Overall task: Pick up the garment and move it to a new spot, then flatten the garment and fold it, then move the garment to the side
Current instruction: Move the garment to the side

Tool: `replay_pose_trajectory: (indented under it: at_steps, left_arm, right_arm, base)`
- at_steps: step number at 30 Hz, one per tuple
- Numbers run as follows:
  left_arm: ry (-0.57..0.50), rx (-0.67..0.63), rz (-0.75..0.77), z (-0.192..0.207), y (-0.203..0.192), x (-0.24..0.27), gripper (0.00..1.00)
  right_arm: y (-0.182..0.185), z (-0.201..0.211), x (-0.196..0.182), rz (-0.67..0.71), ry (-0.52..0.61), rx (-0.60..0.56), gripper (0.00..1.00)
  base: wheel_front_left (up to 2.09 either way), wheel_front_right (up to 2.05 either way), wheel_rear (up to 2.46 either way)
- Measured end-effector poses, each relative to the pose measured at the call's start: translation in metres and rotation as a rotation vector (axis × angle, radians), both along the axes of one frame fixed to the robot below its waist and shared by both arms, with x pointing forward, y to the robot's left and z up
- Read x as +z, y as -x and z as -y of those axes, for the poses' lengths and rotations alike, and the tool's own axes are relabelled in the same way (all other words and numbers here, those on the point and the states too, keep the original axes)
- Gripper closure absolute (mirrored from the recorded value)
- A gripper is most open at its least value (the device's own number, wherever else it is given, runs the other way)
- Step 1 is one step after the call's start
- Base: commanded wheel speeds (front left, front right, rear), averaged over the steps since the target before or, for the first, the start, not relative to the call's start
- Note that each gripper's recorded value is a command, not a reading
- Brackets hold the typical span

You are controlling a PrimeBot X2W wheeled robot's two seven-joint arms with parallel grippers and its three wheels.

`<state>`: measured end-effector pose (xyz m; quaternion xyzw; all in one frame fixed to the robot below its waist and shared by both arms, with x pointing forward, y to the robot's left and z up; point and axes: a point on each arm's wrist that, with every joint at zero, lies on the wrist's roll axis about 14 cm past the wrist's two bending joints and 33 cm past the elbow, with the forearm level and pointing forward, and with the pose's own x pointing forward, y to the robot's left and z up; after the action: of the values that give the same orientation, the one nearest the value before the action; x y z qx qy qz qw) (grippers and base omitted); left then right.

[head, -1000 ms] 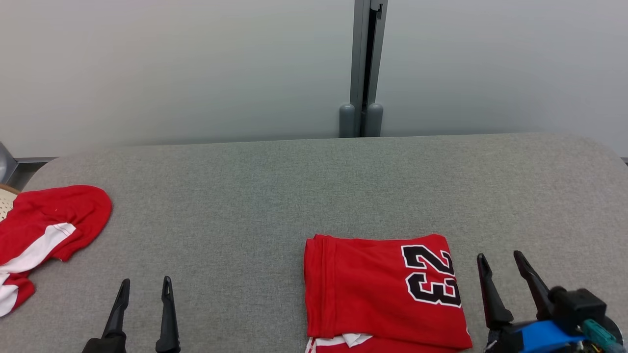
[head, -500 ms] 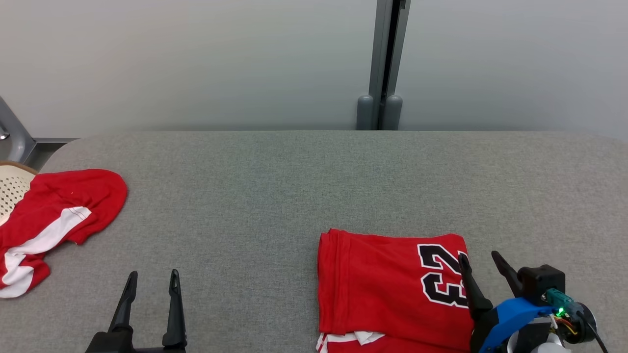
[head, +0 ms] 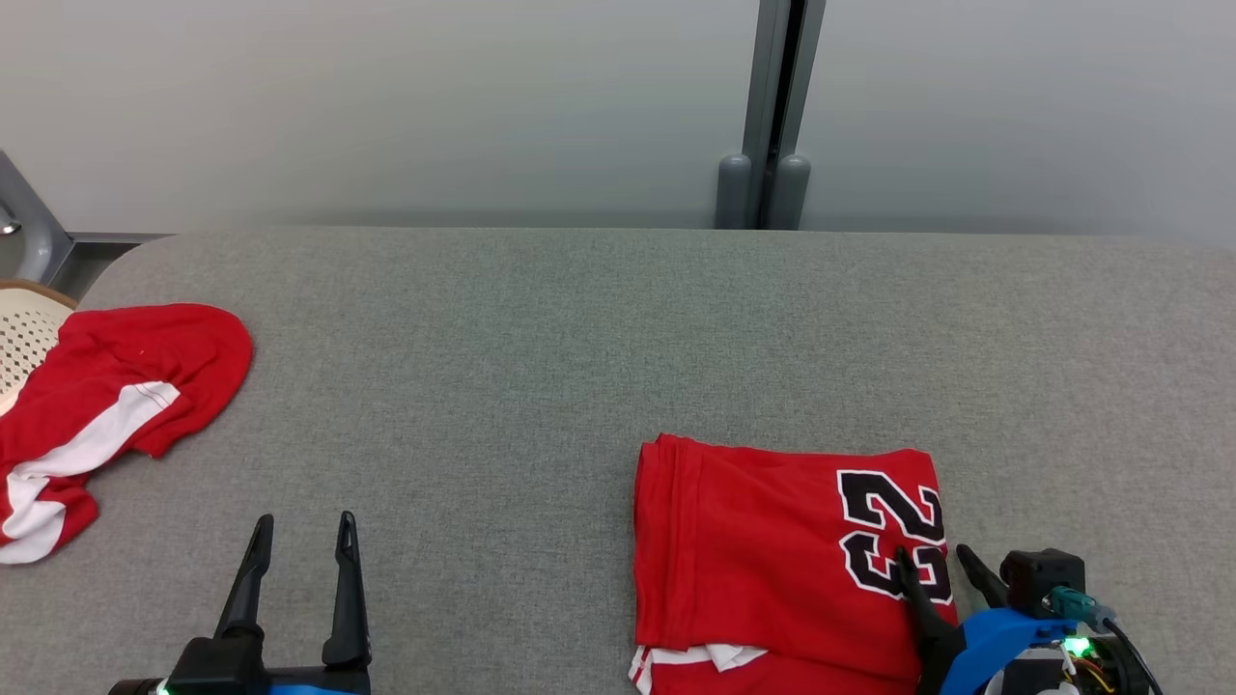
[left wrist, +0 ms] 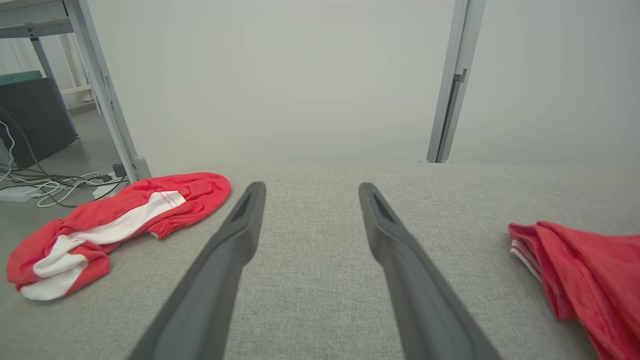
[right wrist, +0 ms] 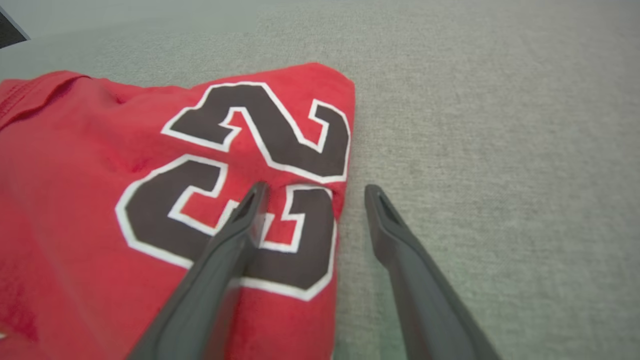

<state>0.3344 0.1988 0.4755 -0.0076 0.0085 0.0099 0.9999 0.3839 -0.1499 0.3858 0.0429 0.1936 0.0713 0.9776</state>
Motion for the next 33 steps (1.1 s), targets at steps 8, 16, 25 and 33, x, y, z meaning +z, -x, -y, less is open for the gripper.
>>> replay_pose_trajectory:
  at_steps: [8,16,25,33]
  left_arm:
    - [-0.001,-0.003,-0.014,0.000,-0.002,-0.004,0.00]
    - [-0.002,-0.016,-0.008,0.004,-0.006,-0.002,0.00]
    - [-0.001,-0.020,0.004,0.007,-0.011,0.001,0.00]
    - [0.029,-0.076,0.032,0.031,-0.039,0.008,0.00]
  right_arm:
    - [0.003,-0.008,-0.015,-0.049,-0.054,-0.013,0.00]
    - [0.000,-0.020,-0.011,-0.026,-0.094,0.003,1.00]
    - [-0.019,-0.002,0.013,0.071,-0.082,-0.020,1.00]
    - [-0.025,0.054,0.017,0.102,-0.019,-0.121,1.00]
  base:
    - [0.00,0.00,0.00]
    - [0.00,0.00,0.00]
    - [0.00,0.00,0.00]
    - [0.00,0.00,0.00]
